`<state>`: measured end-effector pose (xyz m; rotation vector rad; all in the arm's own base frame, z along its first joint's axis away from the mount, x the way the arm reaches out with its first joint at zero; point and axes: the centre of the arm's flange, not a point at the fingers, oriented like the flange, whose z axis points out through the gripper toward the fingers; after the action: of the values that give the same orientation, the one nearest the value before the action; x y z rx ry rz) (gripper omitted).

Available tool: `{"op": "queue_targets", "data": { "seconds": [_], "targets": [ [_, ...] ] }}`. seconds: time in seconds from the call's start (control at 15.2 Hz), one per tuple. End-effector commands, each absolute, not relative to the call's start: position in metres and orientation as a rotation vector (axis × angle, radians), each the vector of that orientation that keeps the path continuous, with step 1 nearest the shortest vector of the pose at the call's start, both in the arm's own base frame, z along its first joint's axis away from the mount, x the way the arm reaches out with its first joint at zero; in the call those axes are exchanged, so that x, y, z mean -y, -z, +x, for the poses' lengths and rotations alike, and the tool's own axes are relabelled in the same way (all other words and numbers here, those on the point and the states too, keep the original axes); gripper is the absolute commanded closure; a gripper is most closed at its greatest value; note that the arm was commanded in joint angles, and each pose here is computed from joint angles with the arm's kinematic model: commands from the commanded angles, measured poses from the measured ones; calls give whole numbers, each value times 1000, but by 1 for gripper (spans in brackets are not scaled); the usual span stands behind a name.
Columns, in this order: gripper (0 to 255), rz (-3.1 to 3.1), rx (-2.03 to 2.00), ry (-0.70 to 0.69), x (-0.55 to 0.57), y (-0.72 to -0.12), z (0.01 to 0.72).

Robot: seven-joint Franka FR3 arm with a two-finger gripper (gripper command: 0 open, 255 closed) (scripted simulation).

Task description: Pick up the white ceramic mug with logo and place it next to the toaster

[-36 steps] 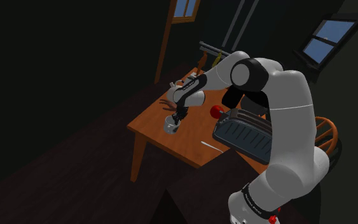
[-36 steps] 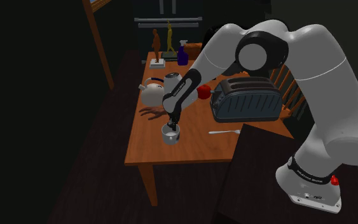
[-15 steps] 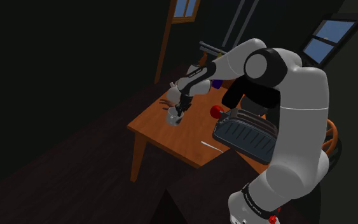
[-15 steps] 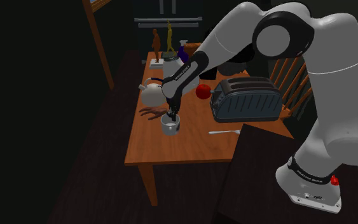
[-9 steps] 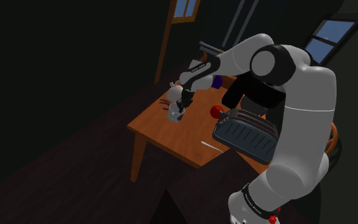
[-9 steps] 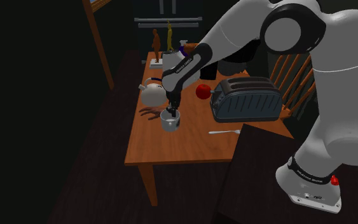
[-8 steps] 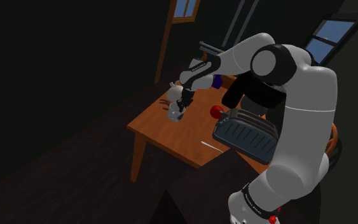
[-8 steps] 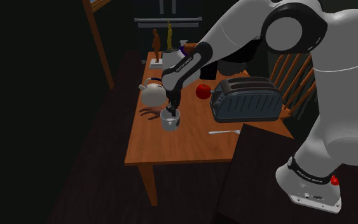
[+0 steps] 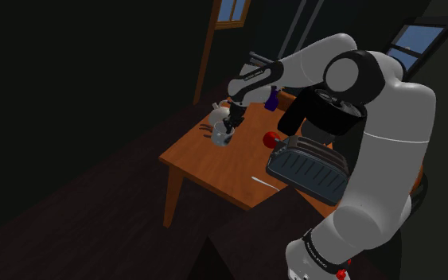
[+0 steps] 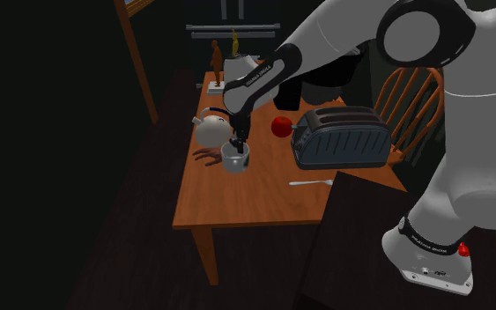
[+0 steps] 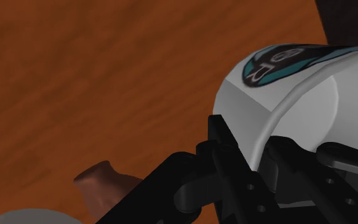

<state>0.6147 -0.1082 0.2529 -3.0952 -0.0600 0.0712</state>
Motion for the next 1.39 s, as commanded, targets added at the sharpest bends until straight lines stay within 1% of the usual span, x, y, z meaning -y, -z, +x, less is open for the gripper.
{"op": "queue_targets", "data": {
  "seconds": [0.0, 1.32],
  "targets": [
    [255, -3095, 60, -72, 109, -264, 615],
    [255, -3095, 60, -72, 109, -370, 615]
  ]
}}
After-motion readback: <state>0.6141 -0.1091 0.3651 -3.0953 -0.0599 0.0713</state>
